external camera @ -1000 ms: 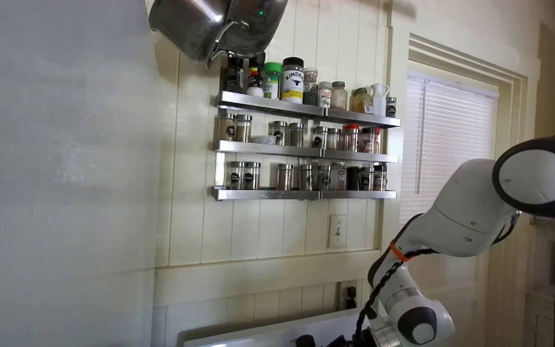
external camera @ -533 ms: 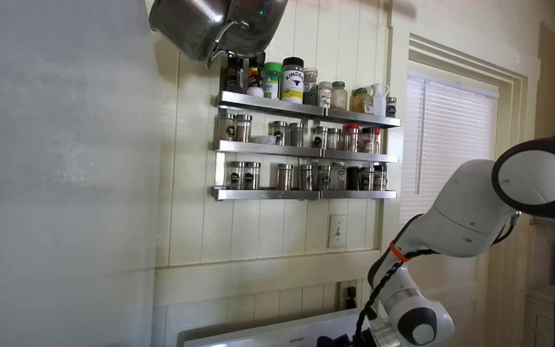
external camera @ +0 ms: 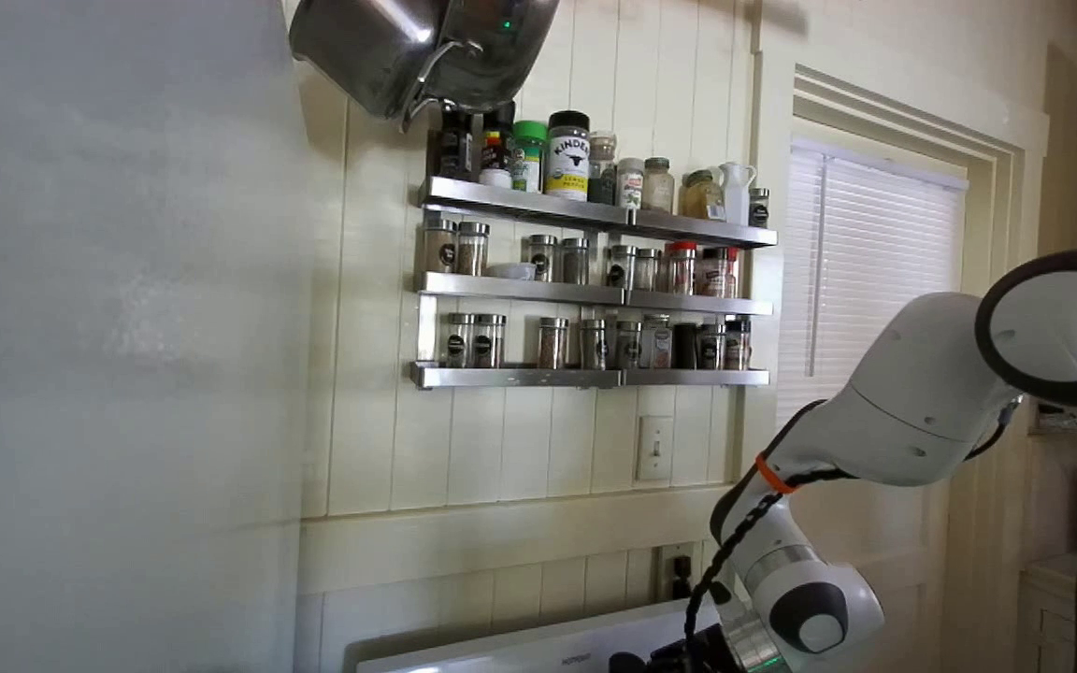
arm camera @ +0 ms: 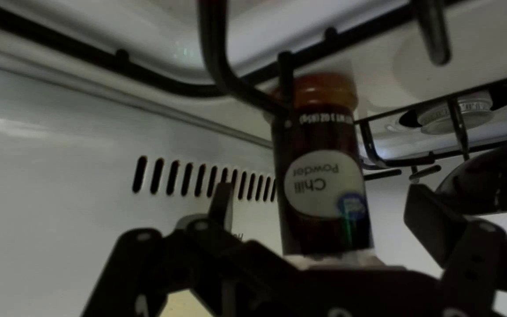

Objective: Take the spice bottle off of the shelf and put it on the stove

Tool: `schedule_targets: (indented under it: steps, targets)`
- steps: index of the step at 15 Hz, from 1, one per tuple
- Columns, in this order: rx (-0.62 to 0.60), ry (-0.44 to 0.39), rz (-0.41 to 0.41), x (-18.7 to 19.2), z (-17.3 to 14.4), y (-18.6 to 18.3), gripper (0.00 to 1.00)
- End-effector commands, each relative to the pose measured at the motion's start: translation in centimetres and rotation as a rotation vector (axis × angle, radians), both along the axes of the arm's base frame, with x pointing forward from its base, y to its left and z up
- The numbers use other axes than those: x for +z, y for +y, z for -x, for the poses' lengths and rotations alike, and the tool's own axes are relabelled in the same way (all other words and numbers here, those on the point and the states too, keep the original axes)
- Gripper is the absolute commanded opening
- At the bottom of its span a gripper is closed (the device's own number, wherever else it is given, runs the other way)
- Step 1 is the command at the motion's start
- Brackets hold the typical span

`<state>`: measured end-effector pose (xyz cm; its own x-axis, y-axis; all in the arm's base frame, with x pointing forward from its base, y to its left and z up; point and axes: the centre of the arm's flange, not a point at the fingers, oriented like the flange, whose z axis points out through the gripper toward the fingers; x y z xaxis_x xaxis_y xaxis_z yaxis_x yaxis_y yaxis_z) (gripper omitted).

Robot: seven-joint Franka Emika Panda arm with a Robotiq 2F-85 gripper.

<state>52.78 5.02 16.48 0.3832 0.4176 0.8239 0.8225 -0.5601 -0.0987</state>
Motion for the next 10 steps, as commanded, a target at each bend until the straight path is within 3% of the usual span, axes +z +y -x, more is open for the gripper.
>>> schedule_targets:
  steps: [1, 5, 10]
  targets:
    - [-0.041, 0.081, 0.003, 4.7, 1.3, 0.6, 1.0]
    - [-0.045, 0.194, -0.02, 10.6, 2.9, 0.6, 1.0]
    - [0.004, 0.368, 0.148, 18.6, 5.8, -1.6, 1.0]
